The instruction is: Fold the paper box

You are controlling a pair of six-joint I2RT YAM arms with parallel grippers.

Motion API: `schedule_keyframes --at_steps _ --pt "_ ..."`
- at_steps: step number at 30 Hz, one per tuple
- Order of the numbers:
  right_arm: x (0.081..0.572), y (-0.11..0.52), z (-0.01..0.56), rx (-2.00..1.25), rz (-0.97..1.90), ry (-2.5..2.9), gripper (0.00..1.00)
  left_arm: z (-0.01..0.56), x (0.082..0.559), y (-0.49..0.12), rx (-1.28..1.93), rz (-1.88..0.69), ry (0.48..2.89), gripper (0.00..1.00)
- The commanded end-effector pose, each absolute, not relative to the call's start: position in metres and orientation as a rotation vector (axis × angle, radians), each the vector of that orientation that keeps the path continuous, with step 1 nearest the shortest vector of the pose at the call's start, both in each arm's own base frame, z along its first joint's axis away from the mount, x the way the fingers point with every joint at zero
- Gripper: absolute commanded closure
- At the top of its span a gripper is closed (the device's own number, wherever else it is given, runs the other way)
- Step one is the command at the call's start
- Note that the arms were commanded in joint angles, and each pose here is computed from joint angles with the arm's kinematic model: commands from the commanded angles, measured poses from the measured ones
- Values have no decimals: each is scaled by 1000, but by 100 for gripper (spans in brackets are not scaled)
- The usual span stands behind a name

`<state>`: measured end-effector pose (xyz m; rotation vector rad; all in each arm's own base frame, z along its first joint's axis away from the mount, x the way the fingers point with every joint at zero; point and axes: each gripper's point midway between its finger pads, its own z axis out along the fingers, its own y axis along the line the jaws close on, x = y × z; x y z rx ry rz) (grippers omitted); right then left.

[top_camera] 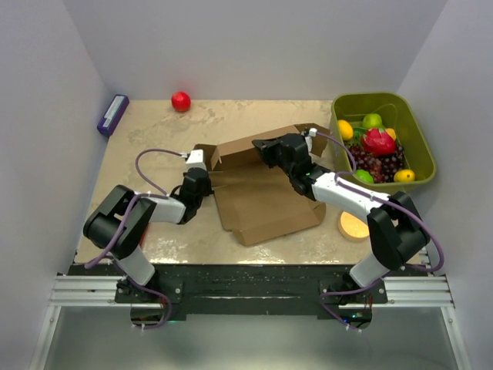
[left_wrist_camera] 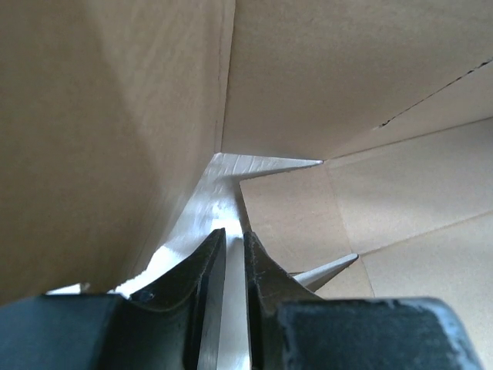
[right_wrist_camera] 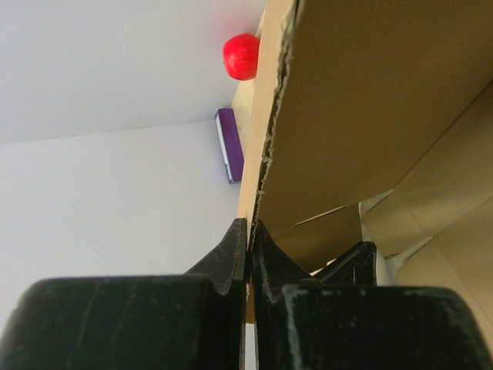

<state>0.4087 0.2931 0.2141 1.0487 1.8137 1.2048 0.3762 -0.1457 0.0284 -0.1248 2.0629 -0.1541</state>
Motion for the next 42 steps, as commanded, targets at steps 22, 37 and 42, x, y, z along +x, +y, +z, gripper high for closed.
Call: schedule_keyframes --at_steps 22,37,42 --pt "412 296 217 1037 1184 1814 100 55 341 -183 69 -349 1946 72" --pt "406 294 223 1032 1204 1809 100 26 343 -184 86 -242 2042 71" --pt "405 289 225 1032 1192 1799 100 25 355 -163 -13 -172 2047 74"
